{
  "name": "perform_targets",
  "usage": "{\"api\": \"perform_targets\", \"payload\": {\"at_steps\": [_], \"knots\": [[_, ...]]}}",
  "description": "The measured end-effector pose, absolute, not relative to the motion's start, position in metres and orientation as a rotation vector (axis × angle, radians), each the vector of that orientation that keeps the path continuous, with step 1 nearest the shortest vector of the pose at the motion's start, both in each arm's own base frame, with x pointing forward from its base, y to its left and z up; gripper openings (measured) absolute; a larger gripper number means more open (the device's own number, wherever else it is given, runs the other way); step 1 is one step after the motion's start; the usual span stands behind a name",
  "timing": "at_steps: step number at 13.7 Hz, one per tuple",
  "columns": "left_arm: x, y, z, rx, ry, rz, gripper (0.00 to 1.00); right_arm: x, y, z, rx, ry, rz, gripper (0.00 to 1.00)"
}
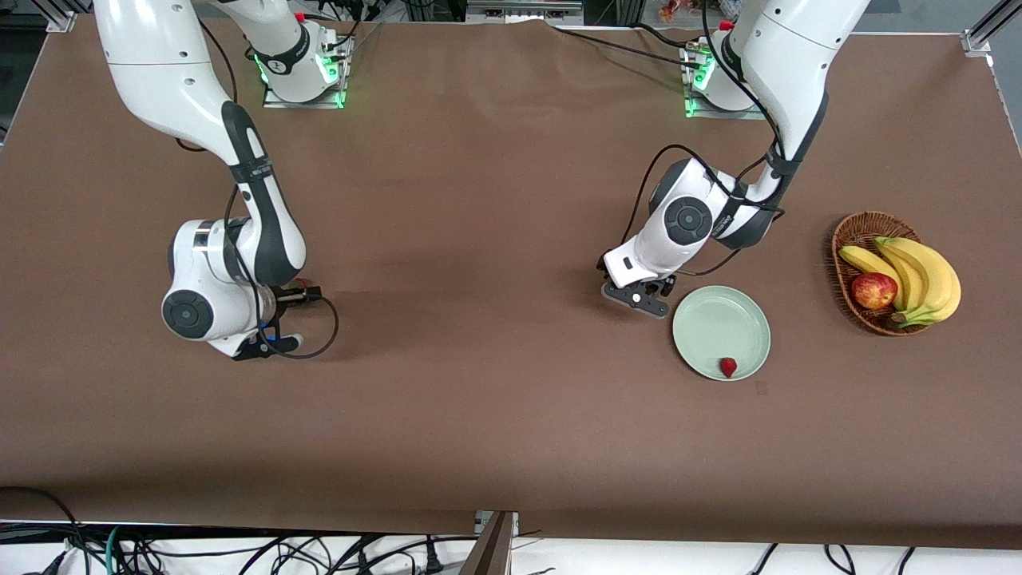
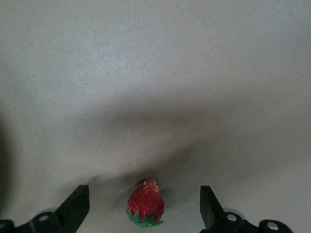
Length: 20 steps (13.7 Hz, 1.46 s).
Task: Collect all strawberries into plate
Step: 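Grasp the second strawberry with the left gripper while the right gripper grasps the third, then place the strawberry on the plate with the left gripper while the right gripper carries another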
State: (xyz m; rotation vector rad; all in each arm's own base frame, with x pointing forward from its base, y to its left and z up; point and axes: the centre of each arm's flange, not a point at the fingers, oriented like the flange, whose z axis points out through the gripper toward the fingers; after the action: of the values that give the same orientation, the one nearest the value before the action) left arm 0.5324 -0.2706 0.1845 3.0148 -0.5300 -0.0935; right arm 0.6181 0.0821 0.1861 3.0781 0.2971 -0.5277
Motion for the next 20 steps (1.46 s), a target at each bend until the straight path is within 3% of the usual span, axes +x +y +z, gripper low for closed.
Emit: {"api": "perform_targets", "payload": {"at_steps": [2, 7, 8, 13, 14, 17, 20], "knots": [[0.531, -0.269, 0.182, 3.018, -0.523, -0.101, 0.93, 0.602, 0.081, 0.176, 3.077, 0.298, -0.527, 1.00], [0.526, -0.267, 0.177, 3.024, -0.511, -0.126, 0.38, 0.589, 0.081, 0.168, 3.075, 0.325, -0.539, 1.00], [0.527, -0.267, 0.179, 3.024, -0.510, -0.120, 0.31, 0.589, 0.081, 0.167, 3.074, 0.336, -0.538, 0.95], [0.562, -0.249, 0.252, 3.056, -0.455, -0.099, 0.31, 0.590, 0.079, 0.170, 3.072, 0.353, -0.524, 0.37], [0.573, -0.239, 0.273, 3.069, -0.428, -0.135, 0.31, 0.590, 0.080, 0.170, 3.073, 0.354, -0.524, 0.33], [0.610, -0.195, 0.328, 3.117, -0.443, -0.172, 0.31, 0.592, 0.085, 0.172, 3.077, 0.368, -0.497, 0.33], [0.630, -0.141, 0.323, 3.232, -0.712, -0.180, 0.31, 0.612, 0.126, 0.193, 3.105, 0.368, -0.381, 0.33]]}}
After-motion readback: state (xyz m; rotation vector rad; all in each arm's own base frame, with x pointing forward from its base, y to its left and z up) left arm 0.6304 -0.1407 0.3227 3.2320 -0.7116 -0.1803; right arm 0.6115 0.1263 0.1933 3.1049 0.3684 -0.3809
